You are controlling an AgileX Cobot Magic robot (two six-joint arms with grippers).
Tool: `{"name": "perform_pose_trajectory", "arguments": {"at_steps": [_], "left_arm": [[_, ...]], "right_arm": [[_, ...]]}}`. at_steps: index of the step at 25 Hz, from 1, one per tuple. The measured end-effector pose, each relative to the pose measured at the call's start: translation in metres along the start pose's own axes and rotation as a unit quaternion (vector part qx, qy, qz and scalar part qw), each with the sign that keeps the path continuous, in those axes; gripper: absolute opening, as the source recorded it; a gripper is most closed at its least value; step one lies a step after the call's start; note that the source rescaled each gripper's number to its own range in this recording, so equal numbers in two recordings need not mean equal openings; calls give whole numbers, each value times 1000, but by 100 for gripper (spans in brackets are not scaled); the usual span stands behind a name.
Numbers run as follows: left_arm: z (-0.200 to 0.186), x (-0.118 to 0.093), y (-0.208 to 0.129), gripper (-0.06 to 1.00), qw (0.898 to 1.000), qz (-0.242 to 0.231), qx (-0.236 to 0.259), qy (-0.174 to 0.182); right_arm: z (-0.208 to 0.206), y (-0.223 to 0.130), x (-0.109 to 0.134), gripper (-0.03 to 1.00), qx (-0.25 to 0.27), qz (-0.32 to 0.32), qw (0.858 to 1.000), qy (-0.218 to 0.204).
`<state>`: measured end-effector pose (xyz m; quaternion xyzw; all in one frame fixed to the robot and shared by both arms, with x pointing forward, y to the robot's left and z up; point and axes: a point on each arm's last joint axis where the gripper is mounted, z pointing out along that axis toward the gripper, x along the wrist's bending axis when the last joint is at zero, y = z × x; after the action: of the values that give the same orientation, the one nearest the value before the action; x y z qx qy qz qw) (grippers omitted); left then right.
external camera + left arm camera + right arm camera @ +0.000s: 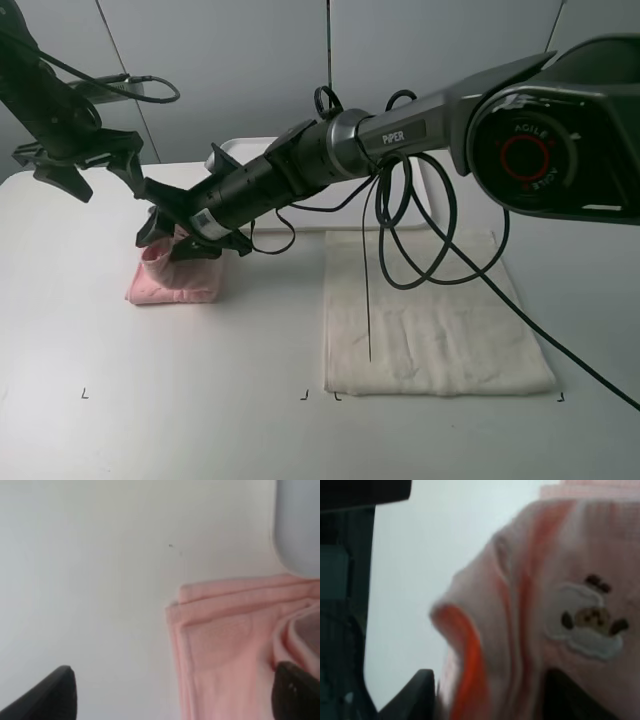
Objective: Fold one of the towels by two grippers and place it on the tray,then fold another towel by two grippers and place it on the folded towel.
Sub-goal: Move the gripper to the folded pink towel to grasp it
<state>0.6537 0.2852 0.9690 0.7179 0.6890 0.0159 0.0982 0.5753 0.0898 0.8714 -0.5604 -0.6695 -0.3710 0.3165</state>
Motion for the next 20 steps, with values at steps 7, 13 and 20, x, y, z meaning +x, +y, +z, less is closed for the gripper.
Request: {"name": "perform_pose_trajectory", "arguments": {"at_steps": [7, 13, 20], "left_arm": [[-2, -2, 0, 99, 1000, 17, 2, -9], [-2, -3, 0, 99, 1000, 15, 2, -13], [-2, -3, 0, 99, 1000, 15, 2, -16]], "right_arm": [[4, -5, 11, 55, 5, -15, 999, 43], [-31, 25, -16, 72, -5, -19, 1000, 1], [-47, 32, -38, 75, 20, -20, 998, -59]]}}
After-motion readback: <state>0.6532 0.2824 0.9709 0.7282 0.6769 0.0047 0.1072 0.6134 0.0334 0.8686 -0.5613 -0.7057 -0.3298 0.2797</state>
